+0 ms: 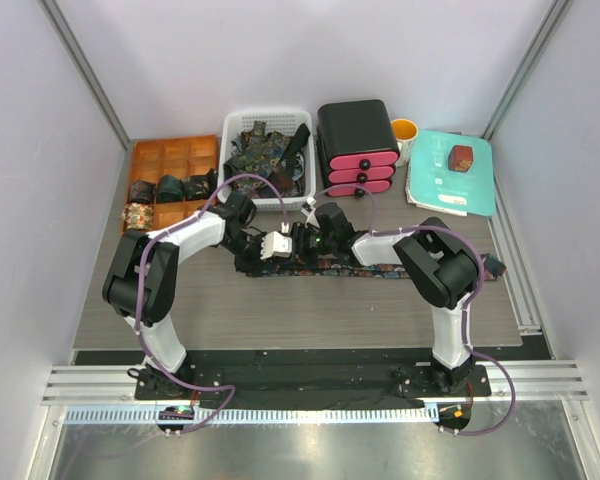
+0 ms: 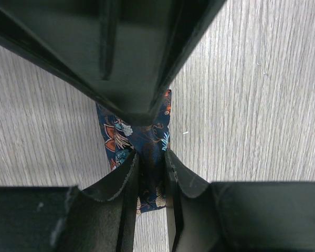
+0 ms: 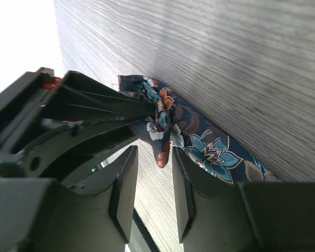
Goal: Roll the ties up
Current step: Roll the tie at the center of the board.
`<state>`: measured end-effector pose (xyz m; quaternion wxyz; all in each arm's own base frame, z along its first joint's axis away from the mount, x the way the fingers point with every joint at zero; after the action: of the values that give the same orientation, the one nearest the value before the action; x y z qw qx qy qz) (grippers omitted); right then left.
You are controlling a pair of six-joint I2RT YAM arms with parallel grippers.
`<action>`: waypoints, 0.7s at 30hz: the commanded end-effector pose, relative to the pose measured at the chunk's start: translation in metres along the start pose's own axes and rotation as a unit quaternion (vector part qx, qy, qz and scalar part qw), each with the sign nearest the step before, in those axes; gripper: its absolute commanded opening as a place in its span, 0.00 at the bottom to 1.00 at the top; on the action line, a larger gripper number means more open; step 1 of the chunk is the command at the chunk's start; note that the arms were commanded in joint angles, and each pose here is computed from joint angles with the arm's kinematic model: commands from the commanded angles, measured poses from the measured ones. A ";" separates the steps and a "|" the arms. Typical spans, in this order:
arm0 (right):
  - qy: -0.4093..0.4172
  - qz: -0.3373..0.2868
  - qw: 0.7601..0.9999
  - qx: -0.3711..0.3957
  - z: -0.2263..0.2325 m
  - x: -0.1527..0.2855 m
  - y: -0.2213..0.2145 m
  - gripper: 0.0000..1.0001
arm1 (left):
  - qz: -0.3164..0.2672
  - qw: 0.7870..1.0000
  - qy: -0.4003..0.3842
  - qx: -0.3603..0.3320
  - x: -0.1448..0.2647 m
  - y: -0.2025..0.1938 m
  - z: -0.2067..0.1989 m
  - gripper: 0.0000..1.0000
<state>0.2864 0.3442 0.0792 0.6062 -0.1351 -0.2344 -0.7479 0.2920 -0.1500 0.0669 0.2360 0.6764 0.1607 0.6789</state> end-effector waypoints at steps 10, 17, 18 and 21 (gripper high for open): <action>-0.006 -0.009 1.000 0.008 -0.005 -0.011 -0.003 0.08 | 0.012 1.000 -0.008 0.002 0.001 -0.005 0.001 0.34; -0.053 -0.007 0.999 0.001 -0.026 -0.012 -0.007 0.01 | -0.016 1.000 0.019 0.019 0.037 -0.010 0.008 0.59; -0.060 -0.006 0.998 -0.001 -0.029 -0.012 -0.008 0.01 | -0.016 0.999 0.019 0.020 0.040 -0.012 0.007 0.60; -0.067 -0.004 0.998 -0.002 -0.032 -0.014 -0.008 0.01 | -0.013 1.000 0.021 0.017 0.043 -0.019 0.007 0.63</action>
<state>0.2835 0.3435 0.0554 0.5932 -0.1688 -0.2540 -0.7451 0.2994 -0.1205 0.0738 0.2160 0.6788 0.1909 0.6753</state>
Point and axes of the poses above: each gripper's point midway between its finger pads, its own x axis back along the fingers, its own z axis along the line the jaws close on, y = z × x, the point moved 5 cm from there along x, back along the fingers, and after that the axes turned 6 degrees about -x, right-handed, at the moved point
